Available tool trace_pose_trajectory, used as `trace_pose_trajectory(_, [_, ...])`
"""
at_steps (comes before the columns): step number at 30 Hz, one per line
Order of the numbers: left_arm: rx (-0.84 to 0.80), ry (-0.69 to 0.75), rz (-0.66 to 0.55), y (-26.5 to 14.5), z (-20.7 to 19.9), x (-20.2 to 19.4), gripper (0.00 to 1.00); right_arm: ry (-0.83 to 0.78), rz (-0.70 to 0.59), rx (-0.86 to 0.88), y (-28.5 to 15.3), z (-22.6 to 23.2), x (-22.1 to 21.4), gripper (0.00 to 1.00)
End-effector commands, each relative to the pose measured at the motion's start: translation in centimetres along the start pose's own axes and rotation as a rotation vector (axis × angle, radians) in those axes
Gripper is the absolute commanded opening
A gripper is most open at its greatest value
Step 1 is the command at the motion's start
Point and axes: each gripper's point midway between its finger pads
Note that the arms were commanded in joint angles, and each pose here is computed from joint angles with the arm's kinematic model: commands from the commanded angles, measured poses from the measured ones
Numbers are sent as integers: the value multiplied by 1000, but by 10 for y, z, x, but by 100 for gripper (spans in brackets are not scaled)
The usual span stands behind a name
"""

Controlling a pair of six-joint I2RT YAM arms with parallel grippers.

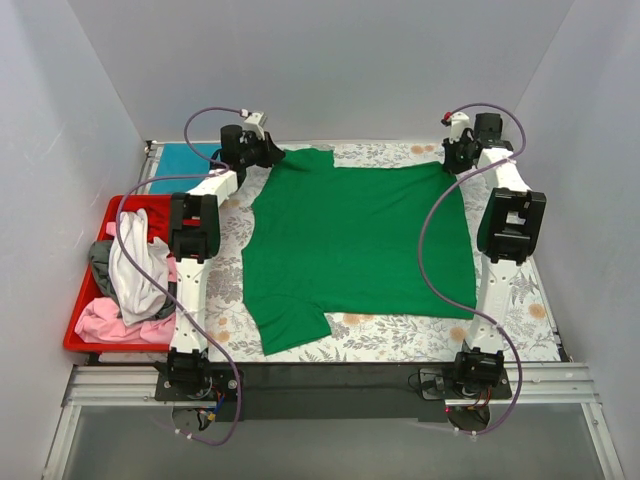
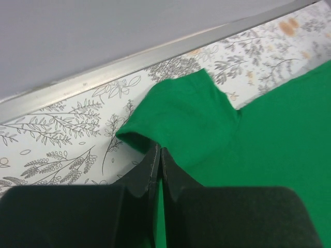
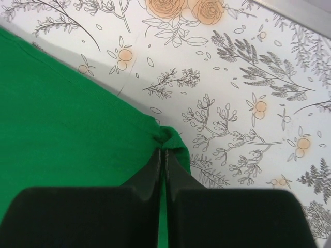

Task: Fold and stack the t-shirts
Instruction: Fold the tshirt

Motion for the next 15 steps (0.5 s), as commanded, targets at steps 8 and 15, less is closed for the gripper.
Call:
trace_pose_trajectory(8, [-143,178,-144,-64,-61,95,0,-89,-123,9,-48,3,42,1])
trace_pose_trajectory(15, [-170,202,-94,-90,-80,81,0,-120,-116,16,-64,9,36,1])
Point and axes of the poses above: each gripper's point midway between its finger pads, its own y axis out along the fingers, its own z axis along the line the jaws close on, x = y × z, and after that the axes turned 5 degrees about -y, right-handed
